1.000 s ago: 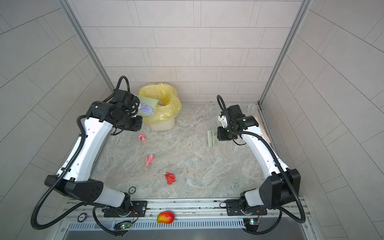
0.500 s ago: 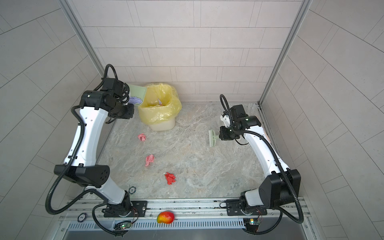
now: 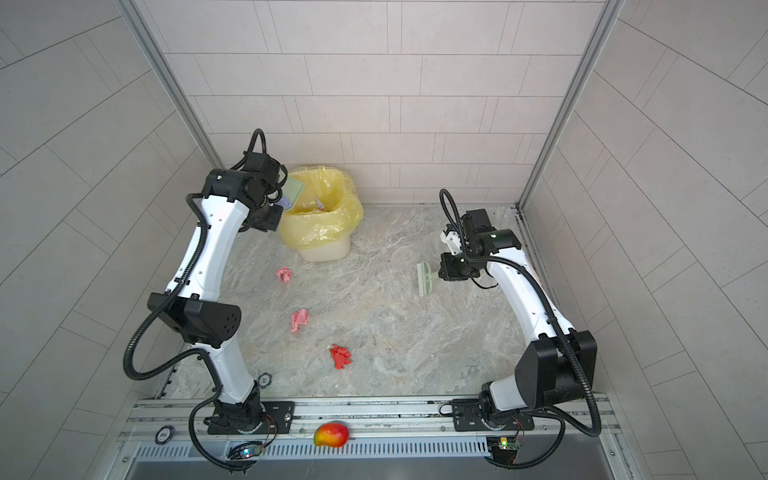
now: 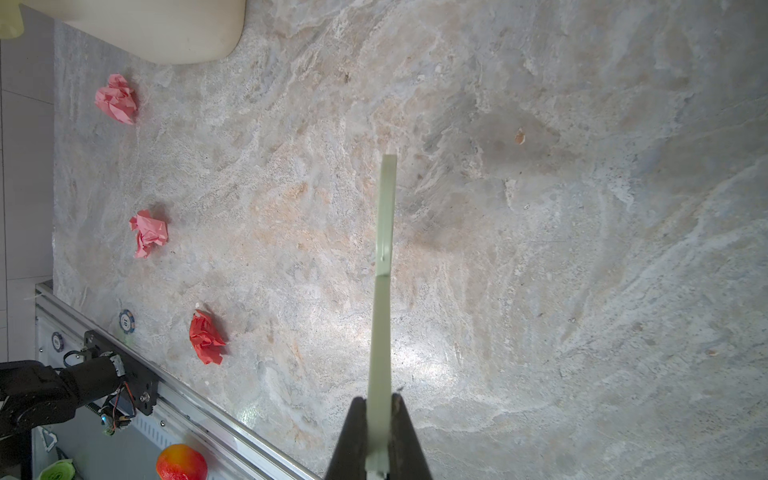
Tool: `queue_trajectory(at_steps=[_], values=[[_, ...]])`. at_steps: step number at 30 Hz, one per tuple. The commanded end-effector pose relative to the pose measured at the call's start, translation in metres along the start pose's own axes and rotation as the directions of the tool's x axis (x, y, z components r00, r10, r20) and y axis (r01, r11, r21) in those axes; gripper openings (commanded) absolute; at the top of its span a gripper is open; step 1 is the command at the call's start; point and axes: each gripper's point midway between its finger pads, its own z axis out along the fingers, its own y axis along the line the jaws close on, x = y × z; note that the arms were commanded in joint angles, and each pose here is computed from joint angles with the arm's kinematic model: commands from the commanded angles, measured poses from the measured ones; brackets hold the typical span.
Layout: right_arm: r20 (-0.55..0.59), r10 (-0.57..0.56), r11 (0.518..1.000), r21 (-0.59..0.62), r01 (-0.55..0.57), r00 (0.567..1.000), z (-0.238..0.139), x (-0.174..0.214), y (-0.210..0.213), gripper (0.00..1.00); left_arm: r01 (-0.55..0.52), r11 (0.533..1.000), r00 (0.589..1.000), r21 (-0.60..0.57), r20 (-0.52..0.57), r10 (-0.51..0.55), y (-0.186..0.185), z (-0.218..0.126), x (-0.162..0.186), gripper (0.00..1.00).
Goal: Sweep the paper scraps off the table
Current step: 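Tip the green dustpan over the yellow bin with the left gripper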
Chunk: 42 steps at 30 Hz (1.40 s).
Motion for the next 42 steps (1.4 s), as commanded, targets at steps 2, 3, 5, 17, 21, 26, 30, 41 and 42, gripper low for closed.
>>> queue_trajectory(at_steps=[2, 3, 5, 17, 21, 26, 30, 41, 42], values=[[-0.006, -0.012, 1.0, -0.012, 0.012, 1.0, -0.003, -0.002, 0.002, 0.0, -0.075, 0.982, 0.997, -0.174, 0.007, 0.077, 0.023, -0.013, -0.005, 0.0], [-0.007, -0.012, 1.0, -0.014, 0.011, 1.0, -0.002, -0.002, 0.002, 0.0, -0.088, 0.976, 0.996, -0.2, 0.009, 0.091, 0.024, -0.014, -0.008, 0.0], [-0.01, -0.01, 1.0, -0.018, 0.01, 1.0, -0.002, -0.001, 0.002, 0.0, -0.108, 0.964, 0.994, -0.243, 0.008, 0.113, 0.028, -0.016, -0.011, 0.0], [-0.015, -0.012, 1.0, -0.016, 0.012, 1.0, -0.005, -0.001, 0.003, 0.0, -0.266, 0.826, 0.961, -0.496, -0.072, 0.266, 0.045, -0.021, -0.028, 0.0], [-0.011, -0.013, 1.0, -0.016, 0.013, 1.0, -0.006, -0.001, 0.004, 0.0, -0.325, 0.767, 0.942, -0.554, -0.114, 0.317, 0.046, -0.022, -0.032, 0.0], [-0.009, -0.016, 1.0, -0.016, 0.015, 1.0, -0.007, 0.0, 0.004, 0.0, -0.405, 0.68, 0.903, -0.611, -0.151, 0.403, 0.036, -0.028, -0.041, 0.0], [-0.004, -0.017, 1.0, -0.018, 0.017, 1.0, -0.007, 0.0, 0.005, 0.0, -0.476, 0.582, 0.859, -0.659, -0.209, 0.467, 0.031, -0.033, -0.05, 0.0], [0.005, -0.021, 1.0, -0.018, 0.021, 1.0, -0.009, 0.005, 0.005, 0.0, -0.55, 0.418, 0.788, -0.723, -0.283, 0.547, 0.024, -0.041, -0.074, 0.0], [0.008, -0.022, 1.0, -0.016, 0.022, 1.0, -0.01, 0.005, 0.005, 0.0, -0.547, 0.418, 0.789, -0.725, -0.281, 0.546, 0.024, -0.042, -0.074, 0.0]])
